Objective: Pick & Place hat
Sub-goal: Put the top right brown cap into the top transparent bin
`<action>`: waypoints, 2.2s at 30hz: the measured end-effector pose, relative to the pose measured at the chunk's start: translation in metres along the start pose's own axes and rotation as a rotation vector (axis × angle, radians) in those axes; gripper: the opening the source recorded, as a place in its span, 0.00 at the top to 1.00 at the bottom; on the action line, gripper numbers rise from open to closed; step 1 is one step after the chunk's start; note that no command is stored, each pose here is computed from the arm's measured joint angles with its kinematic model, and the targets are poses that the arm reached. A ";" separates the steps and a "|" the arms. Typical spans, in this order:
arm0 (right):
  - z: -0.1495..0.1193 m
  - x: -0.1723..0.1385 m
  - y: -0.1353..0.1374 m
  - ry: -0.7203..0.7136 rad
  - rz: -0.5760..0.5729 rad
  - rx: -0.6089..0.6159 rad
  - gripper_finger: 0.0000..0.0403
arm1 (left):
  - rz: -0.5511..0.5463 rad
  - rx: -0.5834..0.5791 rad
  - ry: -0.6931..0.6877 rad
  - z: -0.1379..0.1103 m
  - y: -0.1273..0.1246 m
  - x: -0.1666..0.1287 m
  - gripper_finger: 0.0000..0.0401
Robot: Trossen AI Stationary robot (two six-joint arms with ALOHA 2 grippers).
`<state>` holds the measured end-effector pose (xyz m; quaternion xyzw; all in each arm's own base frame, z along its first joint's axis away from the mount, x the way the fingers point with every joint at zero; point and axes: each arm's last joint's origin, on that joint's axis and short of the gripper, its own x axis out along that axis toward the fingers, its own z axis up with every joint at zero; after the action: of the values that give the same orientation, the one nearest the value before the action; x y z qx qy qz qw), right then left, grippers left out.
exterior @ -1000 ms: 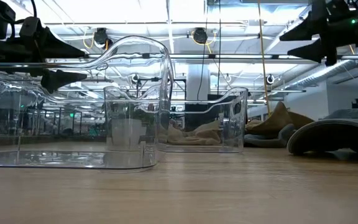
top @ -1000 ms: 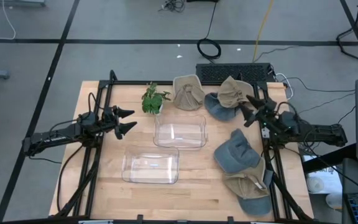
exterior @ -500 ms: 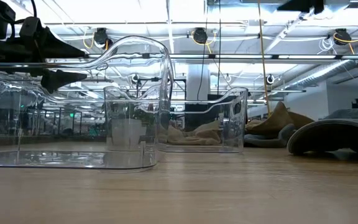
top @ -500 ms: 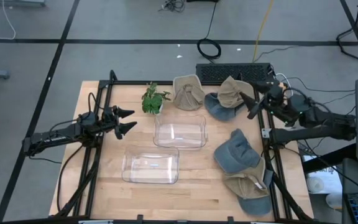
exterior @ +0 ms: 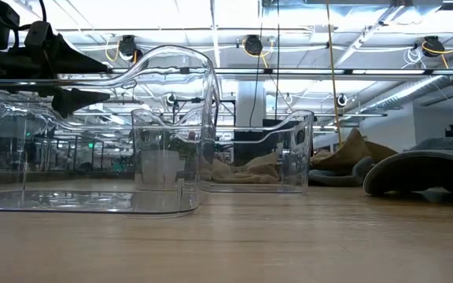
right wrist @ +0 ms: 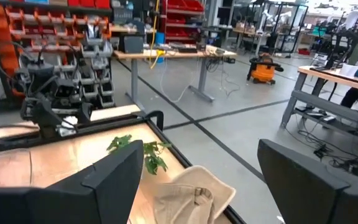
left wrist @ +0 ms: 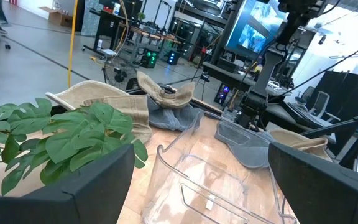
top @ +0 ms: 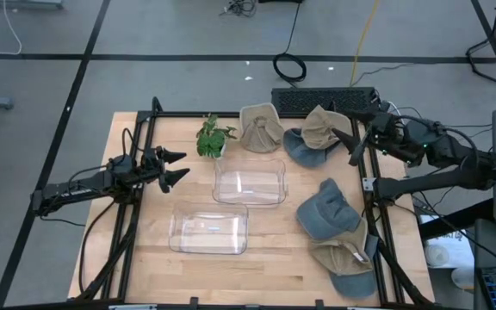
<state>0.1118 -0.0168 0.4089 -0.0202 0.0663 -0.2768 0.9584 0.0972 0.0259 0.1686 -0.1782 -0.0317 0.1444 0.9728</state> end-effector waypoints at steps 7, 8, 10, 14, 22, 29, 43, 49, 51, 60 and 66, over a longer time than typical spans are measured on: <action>0.019 0.010 0.006 0.011 -0.001 -0.007 0.25 | 0.000 0.000 0.000 0.000 0.000 0.000 0.06; 0.022 0.012 0.007 0.012 -0.001 -0.007 0.25 | 0.000 0.000 0.000 0.000 0.000 0.000 0.06; 0.025 0.015 0.009 0.016 -0.001 -0.010 0.25 | 0.000 0.000 0.000 0.000 0.000 0.000 0.06; 0.025 0.017 0.008 0.064 -0.055 -0.041 0.25 | 0.000 0.000 0.000 0.000 0.000 0.000 0.06; 0.045 0.010 -0.001 0.186 -0.176 -0.131 0.28 | 0.000 0.000 0.000 0.000 0.000 0.000 0.06; 0.069 0.014 -0.008 0.302 -0.226 -0.204 0.34 | 0.000 0.000 0.000 0.000 0.000 0.000 0.06; 0.064 0.041 -0.028 0.735 -0.277 -0.310 0.24 | 0.000 0.000 0.000 0.000 0.000 0.000 0.06; 0.049 0.062 -0.035 0.901 -0.290 -0.343 0.15 | 0.000 0.000 0.000 0.000 0.000 0.000 0.06; 0.046 0.067 -0.037 0.932 -0.274 -0.349 0.13 | 0.000 0.000 0.000 0.000 0.000 0.000 0.06; 0.024 0.081 -0.049 1.053 -0.294 -0.334 0.13 | 0.000 0.000 0.000 0.000 0.000 0.000 0.06; -0.020 0.091 -0.058 1.249 -0.254 -0.335 0.13 | 0.000 0.000 0.001 0.000 0.000 0.000 0.06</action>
<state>0.1543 -0.1141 0.3832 -0.0124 0.6491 -0.3333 0.6837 0.0972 0.0258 0.1685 -0.1782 -0.0314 0.1442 0.9729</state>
